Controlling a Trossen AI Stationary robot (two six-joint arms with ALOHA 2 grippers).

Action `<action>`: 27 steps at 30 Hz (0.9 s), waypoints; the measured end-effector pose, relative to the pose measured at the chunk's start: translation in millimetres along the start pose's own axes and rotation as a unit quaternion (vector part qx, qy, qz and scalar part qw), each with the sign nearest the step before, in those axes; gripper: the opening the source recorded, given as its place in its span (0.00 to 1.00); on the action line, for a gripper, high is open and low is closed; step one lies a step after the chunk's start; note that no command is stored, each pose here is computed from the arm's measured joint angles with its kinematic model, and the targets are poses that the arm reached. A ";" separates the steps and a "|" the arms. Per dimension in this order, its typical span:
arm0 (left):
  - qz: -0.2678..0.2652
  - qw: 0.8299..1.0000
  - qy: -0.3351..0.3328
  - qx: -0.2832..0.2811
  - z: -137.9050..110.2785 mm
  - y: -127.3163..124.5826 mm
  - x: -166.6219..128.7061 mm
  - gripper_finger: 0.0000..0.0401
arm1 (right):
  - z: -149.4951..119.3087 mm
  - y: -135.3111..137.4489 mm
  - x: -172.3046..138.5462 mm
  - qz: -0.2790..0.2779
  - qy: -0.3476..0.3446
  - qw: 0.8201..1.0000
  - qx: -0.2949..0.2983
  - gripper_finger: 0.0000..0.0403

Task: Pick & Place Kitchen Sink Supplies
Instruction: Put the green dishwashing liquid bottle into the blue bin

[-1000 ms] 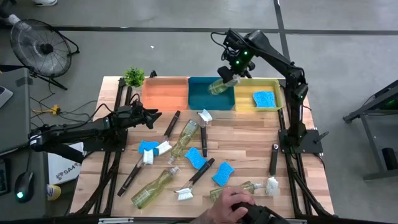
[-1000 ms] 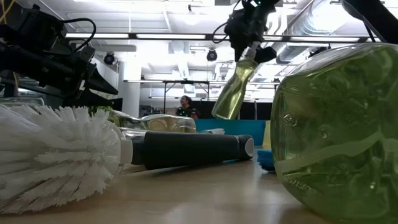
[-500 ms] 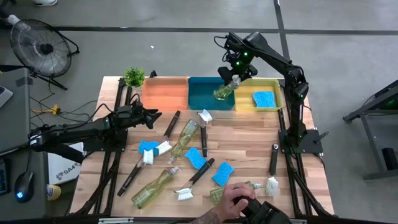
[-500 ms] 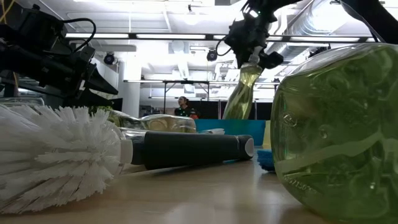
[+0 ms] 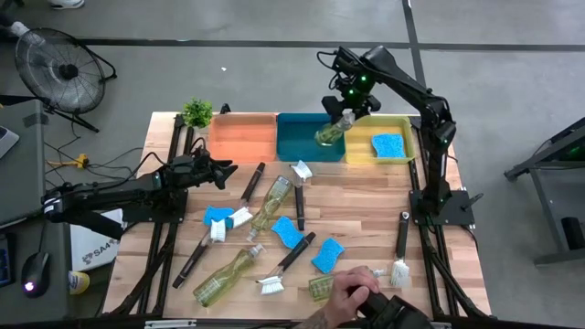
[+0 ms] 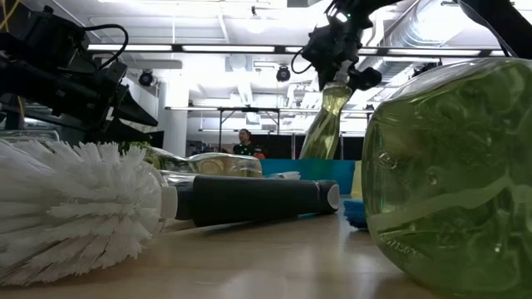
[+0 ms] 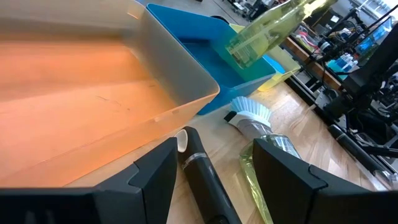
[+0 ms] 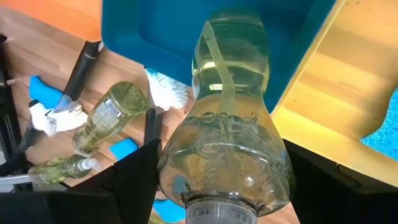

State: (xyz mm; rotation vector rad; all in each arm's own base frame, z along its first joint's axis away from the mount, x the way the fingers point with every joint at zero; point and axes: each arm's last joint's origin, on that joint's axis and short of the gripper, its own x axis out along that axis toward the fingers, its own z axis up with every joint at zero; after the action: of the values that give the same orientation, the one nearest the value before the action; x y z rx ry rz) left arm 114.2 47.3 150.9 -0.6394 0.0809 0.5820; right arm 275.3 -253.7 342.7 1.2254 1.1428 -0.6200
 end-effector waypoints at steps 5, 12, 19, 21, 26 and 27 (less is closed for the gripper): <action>0.000 1.000 0.000 0.000 0.0 0.0 0.0 0.51 | -3.3 -6.7 -0.7 -0.004 0.003 1.000 0.005 0.70; 0.000 1.000 0.000 0.000 0.0 0.1 0.0 0.51 | -31.7 -22.1 -5.1 -0.014 0.023 0.999 0.021 0.70; 0.000 1.000 0.000 0.000 0.0 0.0 0.0 0.51 | -34.3 -23.9 -4.1 -0.020 0.022 0.999 0.021 0.70; 0.000 1.000 0.000 0.000 -0.1 0.1 0.0 0.51 | -34.1 -23.9 -3.7 -0.019 0.023 0.999 0.020 0.70; 0.000 1.000 0.000 0.000 0.0 0.0 0.0 0.51 | -33.9 -23.9 -3.4 -0.019 0.024 0.999 0.010 0.70; 0.000 1.000 0.000 0.000 -0.1 0.0 0.0 0.51 | -33.9 -24.0 -3.4 -0.019 0.024 0.999 0.009 0.70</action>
State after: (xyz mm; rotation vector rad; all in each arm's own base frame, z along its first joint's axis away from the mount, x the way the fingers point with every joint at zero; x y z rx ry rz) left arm 114.2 47.2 150.8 -0.6398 0.0812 0.5819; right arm 241.8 -229.3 338.4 1.2423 1.2060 -0.6342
